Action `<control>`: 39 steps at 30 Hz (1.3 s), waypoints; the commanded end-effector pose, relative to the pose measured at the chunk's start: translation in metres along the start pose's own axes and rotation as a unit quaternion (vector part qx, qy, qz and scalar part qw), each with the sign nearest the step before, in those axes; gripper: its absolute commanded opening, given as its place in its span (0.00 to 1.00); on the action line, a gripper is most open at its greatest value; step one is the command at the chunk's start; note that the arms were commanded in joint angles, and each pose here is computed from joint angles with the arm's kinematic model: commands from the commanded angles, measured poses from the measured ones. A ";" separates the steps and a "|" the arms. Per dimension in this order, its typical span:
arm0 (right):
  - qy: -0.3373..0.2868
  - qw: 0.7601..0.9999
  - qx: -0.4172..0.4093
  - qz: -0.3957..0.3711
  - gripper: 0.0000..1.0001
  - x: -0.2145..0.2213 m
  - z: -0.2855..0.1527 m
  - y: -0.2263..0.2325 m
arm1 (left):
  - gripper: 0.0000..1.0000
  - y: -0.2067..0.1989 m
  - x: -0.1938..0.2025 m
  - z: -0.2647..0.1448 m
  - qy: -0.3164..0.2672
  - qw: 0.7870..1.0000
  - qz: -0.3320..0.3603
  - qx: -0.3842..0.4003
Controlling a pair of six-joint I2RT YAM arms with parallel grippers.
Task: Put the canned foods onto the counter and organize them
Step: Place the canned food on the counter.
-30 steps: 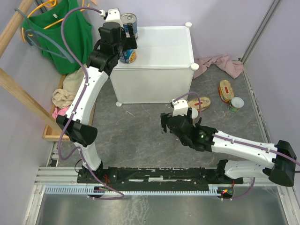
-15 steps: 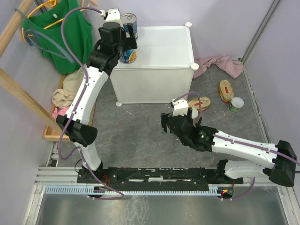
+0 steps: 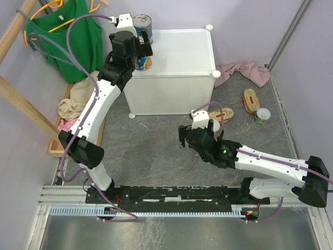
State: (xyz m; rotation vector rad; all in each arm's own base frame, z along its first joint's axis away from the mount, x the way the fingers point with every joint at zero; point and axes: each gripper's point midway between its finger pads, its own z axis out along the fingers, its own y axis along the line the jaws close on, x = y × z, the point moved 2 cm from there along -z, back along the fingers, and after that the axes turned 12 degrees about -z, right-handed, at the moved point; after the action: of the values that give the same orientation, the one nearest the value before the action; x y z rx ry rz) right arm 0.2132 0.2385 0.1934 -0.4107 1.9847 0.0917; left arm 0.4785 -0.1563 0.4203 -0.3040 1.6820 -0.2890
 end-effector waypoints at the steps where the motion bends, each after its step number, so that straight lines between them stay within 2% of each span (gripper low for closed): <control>1: -0.028 0.999 -0.006 0.024 1.00 -0.023 -0.006 0.000 | 0.96 0.000 -0.010 -0.011 -0.018 1.000 0.000 0.000; 4: -0.029 0.999 -0.007 0.027 1.00 -0.022 -0.007 -0.001 | 1.00 0.000 -0.007 -0.011 -0.014 1.000 0.007 0.002; 23: -0.034 0.999 -0.010 0.041 1.00 -0.020 -0.014 -0.007 | 0.99 -0.009 0.001 -0.014 -0.012 0.999 0.043 -0.017; 39: -0.026 0.999 -0.010 0.034 1.00 -0.017 -0.013 -0.007 | 0.99 -0.006 -0.006 -0.024 -0.023 0.999 0.034 -0.017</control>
State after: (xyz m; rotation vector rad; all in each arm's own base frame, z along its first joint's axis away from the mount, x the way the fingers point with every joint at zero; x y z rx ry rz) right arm 0.2084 0.2305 0.2070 -0.3725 1.9598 0.1446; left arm 0.4710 -0.1674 0.4155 -0.2944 1.6687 -0.2245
